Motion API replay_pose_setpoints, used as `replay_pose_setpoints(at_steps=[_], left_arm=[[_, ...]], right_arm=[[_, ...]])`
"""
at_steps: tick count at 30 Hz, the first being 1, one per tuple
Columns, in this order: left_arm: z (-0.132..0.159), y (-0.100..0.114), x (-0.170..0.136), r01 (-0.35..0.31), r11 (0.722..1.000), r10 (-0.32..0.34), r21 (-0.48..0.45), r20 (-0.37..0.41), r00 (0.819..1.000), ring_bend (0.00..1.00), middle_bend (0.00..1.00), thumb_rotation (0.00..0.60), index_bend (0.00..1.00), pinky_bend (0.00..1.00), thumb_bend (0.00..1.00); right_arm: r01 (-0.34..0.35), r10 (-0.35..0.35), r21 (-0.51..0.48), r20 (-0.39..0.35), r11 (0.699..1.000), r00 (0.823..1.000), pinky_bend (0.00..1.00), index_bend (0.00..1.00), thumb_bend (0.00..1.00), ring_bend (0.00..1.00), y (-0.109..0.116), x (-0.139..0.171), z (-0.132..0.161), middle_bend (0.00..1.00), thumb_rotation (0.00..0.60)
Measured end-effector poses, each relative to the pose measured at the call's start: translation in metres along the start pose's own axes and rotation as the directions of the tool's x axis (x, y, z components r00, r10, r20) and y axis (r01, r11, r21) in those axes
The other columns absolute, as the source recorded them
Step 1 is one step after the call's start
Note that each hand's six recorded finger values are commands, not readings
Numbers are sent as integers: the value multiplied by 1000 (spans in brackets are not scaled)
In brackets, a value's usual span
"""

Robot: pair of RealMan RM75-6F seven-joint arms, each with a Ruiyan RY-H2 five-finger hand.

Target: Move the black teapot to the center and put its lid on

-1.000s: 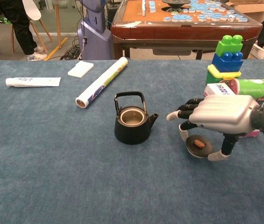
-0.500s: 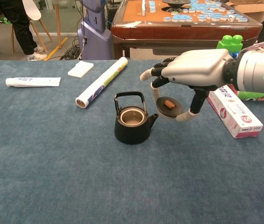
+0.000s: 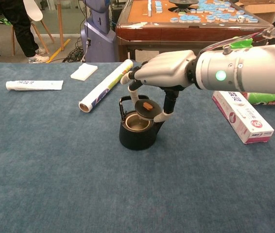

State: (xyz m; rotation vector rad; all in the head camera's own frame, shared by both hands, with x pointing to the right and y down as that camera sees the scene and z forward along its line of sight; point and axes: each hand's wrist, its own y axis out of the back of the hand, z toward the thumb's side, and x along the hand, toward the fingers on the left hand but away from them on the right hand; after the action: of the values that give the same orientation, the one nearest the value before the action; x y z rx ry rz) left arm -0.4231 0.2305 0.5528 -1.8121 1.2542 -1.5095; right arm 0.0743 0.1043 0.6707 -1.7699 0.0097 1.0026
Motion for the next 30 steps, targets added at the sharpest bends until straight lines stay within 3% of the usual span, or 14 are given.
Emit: replay_pose_setpoints(at_steps=[17,30], left_arm=[[-7,0,-4,8,1000,-8,-11,-8,1000,0,0,600,0,40,231],[-8,0,-6,5,1000,-5,-15,-10,1000,0,0,600,0,40,231]], right_arm=[[-26,25,61,16,998,1000,0,413,268,0,-4,-22,10,61,600],[-28,27,76,13,997,1000,0,268,268,0,-4,-27,16,50,600]])
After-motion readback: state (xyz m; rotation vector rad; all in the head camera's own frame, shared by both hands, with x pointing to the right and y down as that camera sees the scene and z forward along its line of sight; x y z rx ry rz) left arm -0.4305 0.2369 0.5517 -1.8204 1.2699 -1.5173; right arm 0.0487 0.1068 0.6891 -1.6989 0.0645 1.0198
